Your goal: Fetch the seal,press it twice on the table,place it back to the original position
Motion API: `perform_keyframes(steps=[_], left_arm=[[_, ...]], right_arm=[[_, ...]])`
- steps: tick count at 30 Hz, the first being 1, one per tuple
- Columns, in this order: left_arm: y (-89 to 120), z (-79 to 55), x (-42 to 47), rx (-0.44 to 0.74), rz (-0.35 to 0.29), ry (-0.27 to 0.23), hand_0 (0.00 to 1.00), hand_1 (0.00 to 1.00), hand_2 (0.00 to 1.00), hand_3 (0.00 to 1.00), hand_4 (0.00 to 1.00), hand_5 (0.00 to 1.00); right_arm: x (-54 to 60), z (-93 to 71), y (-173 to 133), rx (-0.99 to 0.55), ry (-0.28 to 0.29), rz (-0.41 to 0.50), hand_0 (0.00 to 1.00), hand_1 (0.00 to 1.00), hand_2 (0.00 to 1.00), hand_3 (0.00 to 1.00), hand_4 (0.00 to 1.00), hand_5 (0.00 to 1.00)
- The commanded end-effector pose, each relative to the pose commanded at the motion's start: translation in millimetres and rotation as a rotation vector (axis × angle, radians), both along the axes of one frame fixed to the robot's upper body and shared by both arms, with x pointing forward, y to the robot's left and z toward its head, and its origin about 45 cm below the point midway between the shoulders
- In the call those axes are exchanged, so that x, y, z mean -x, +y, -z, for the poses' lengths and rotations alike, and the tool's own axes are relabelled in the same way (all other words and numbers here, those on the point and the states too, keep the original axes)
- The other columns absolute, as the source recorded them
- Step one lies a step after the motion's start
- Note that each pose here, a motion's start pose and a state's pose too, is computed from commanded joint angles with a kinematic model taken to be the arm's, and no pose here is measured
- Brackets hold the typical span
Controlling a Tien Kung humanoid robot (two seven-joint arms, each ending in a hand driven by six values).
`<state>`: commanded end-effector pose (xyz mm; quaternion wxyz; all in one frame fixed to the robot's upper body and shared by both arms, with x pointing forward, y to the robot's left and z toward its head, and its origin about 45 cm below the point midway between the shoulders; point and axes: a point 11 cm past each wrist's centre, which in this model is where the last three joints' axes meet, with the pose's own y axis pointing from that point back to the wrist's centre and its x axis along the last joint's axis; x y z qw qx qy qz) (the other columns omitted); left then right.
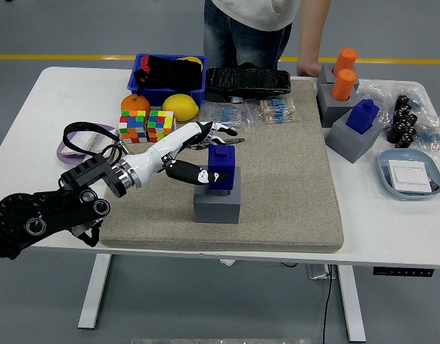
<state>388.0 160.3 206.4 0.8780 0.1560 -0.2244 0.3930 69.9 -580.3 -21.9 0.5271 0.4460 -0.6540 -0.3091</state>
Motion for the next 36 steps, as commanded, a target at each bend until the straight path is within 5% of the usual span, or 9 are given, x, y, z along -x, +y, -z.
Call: perform_keyframes(steps=[36], left_arm=[[5, 16.6, -3.6, -0.015, -0.039, -0.003, 0.657, 0.466, 0.439, 0.774, 0.523, 0.002]], right_arm=[[-5.5, 0.0, 2, -0.002, -0.003, -0.018, 0.782, 0.68, 0.658, 0.614, 0.785, 0.44]])
